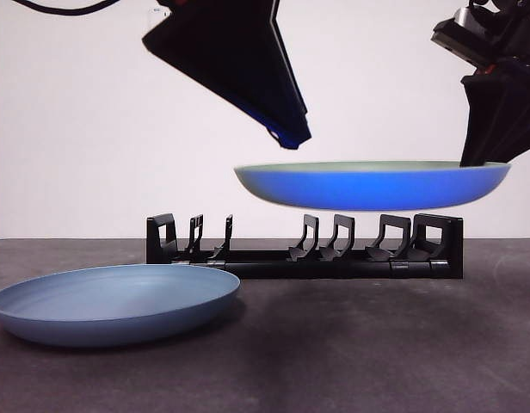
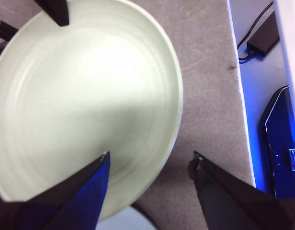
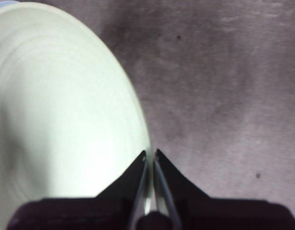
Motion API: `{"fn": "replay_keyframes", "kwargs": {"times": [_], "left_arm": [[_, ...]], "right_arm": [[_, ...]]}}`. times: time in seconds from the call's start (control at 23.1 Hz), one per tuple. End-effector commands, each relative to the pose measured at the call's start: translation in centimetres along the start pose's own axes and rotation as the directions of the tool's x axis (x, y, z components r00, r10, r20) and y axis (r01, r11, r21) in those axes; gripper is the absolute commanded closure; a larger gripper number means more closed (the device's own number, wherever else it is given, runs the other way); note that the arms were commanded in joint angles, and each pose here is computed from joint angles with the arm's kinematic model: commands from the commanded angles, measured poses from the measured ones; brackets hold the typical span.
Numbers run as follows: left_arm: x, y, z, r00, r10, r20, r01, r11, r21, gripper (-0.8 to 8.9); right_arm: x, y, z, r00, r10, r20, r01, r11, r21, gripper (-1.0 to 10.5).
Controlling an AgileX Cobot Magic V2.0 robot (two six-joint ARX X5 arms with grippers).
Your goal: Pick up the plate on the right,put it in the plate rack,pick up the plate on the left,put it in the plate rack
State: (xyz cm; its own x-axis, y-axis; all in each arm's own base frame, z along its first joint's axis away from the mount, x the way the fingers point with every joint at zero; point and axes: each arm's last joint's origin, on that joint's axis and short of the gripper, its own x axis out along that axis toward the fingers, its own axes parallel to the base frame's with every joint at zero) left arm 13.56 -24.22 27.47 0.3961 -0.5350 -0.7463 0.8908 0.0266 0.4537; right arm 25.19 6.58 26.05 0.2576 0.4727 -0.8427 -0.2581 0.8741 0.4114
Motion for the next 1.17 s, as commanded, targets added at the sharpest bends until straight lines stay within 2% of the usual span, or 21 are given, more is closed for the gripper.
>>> {"fn": "replay_keyframes", "kwargs": {"times": [0.04, 0.3, 0.35, 0.48, 0.52, 0.91, 1.04, 1.12, 1.17], "left_arm": [[1.1, -0.2, 0.0, 0.999, -0.030, -0.018, 0.030, 0.999, 0.013, 5.26], [3.0, -0.6, -0.1, 0.996, -0.063, -0.059, 0.064, 0.998, 0.019, 5.39], [3.3, -0.6, -0.1, 0.996, -0.066, -0.064, 0.067, 0.998, 0.018, 5.71], [3.7, -0.7, -0.2, 0.995, -0.071, -0.072, 0.072, 0.997, 0.019, 8.14], [3.7, -0.6, -0.1, 0.995, -0.069, -0.068, 0.070, 0.997, 0.019, 8.29], [3.7, -0.5, 0.3, 0.998, -0.046, -0.031, 0.047, 0.999, 0.020, 8.23], [3.7, -0.7, 0.5, 0.998, -0.051, -0.025, 0.052, 0.998, 0.024, 8.22], [3.7, -0.7, 0.6, 0.999, -0.047, -0.016, 0.048, 0.999, 0.014, 8.22], [3.7, -0.6, 0.7, 0.999, -0.040, -0.005, 0.040, 0.999, -0.023, 8.22]], "right_arm": [[-0.1, 0.2, 0.1, 1.000, 0.027, 0.007, -0.027, 1.000, -0.012, 9.6], [-0.1, 0.2, 0.1, 1.000, 0.028, 0.006, -0.028, 1.000, -0.012, 9.6], [-0.1, 0.2, 0.1, 1.000, 0.028, 0.006, -0.028, 1.000, -0.012, 9.6], [-0.1, 0.2, 0.1, 1.000, 0.028, 0.006, -0.028, 1.000, -0.013, 9.6], [-0.1, 0.2, 0.1, 1.000, 0.028, 0.006, -0.028, 1.000, -0.014, 9.6], [-0.5, 0.3, 0.4, 0.999, 0.021, 0.026, -0.020, 0.999, -0.045, 9.2], [-1.4, 0.5, 0.8, 0.996, 0.019, 0.085, -0.013, 0.997, -0.073, 7.3], [-2.6, 0.6, 1.1, 0.986, 0.014, 0.166, 0.001, 0.996, -0.093, 6.9], [-3.5, 0.8, 1.2, 0.973, -0.008, 0.229, 0.032, 0.994, -0.101, 6.9]]}}
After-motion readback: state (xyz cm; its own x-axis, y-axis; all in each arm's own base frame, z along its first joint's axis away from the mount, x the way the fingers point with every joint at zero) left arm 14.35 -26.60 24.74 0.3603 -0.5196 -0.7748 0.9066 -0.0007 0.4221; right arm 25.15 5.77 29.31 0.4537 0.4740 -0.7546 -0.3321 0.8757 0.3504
